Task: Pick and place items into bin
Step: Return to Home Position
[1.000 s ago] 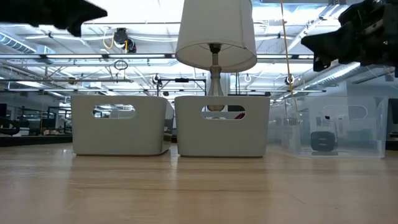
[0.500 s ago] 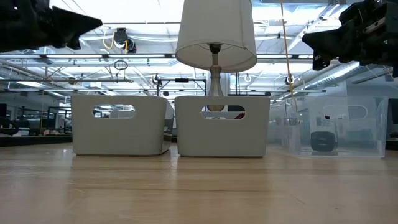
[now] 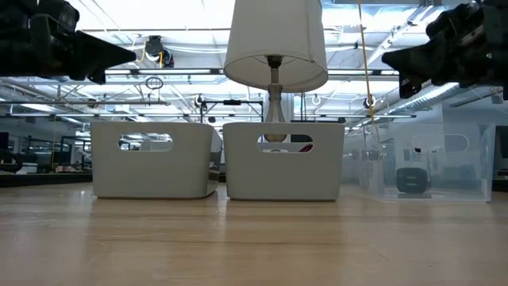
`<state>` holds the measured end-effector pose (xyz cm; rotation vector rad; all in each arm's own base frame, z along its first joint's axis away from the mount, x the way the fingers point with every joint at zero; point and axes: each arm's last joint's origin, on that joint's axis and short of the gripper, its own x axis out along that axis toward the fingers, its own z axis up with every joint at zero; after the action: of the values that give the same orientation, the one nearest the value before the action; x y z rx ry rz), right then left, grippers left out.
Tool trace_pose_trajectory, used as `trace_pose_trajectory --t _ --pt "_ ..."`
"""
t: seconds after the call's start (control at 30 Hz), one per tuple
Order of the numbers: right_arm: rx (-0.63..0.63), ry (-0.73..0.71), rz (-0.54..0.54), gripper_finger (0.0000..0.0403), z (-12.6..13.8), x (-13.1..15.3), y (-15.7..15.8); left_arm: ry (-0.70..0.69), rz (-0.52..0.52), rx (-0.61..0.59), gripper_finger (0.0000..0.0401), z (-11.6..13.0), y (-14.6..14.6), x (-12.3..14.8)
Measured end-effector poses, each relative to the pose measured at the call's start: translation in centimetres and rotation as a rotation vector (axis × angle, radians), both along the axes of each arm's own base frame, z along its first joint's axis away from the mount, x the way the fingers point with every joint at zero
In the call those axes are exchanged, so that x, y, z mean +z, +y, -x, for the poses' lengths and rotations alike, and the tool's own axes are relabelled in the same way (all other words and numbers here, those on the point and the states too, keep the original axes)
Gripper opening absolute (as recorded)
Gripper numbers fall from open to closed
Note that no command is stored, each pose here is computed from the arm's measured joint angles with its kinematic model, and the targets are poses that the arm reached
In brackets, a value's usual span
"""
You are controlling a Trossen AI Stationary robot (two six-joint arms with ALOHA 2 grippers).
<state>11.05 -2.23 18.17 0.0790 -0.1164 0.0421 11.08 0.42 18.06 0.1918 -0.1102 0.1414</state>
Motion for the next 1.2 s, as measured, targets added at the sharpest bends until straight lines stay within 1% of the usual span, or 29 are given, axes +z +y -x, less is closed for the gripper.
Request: trace_pose_trajectory --t 0.13,0.23,0.3,0.43,0.57,0.7,0.77,0.9,1.1,1.2 --pt "0.056 0.008 -0.019 0.0000 -0.2 -0.1 0.7 0.001 0.005 0.021 0.0000 0.0 -0.2 0.0" --pt "0.016 0.017 -0.027 0.0000 -0.4 -0.2 1.4 0.005 0.007 0.040 0.0000 0.0 -0.5 0.0" --pt "0.018 0.007 0.003 0.0000 -0.5 -0.1 2.0 0.007 0.001 0.043 0.0000 0.1 -0.8 0.0" --pt "0.059 -0.062 0.088 0.0000 -0.4 0.5 3.0 0.035 -0.010 0.050 0.0000 0.1 -1.2 -0.3" --pt "0.071 -0.042 0.158 0.0000 -0.4 0.2 3.2 0.060 -0.023 0.039 0.0000 0.1 -1.5 -0.5" --pt "0.071 -0.035 0.162 0.0000 -0.4 0.2 3.2 0.066 -0.007 0.052 0.0000 0.1 -1.4 -0.6" --pt "0.092 -0.036 0.163 0.0000 -0.4 0.2 3.3 0.076 -0.002 0.053 0.0000 0.1 -1.4 -0.7" --pt "0.093 -0.023 0.127 0.0000 -0.4 0.1 3.3 0.109 0.018 0.051 0.0000 0.1 -1.4 -1.1" --pt "0.002 -0.006 0.112 0.0000 -0.4 0.0 3.0 0.177 0.083 0.051 0.0000 0.1 -1.4 -1.8" --pt "-0.006 -0.005 0.111 0.0000 -0.4 0.0 3.0 0.184 0.115 0.051 0.0005 0.1 -1.4 -2.0"
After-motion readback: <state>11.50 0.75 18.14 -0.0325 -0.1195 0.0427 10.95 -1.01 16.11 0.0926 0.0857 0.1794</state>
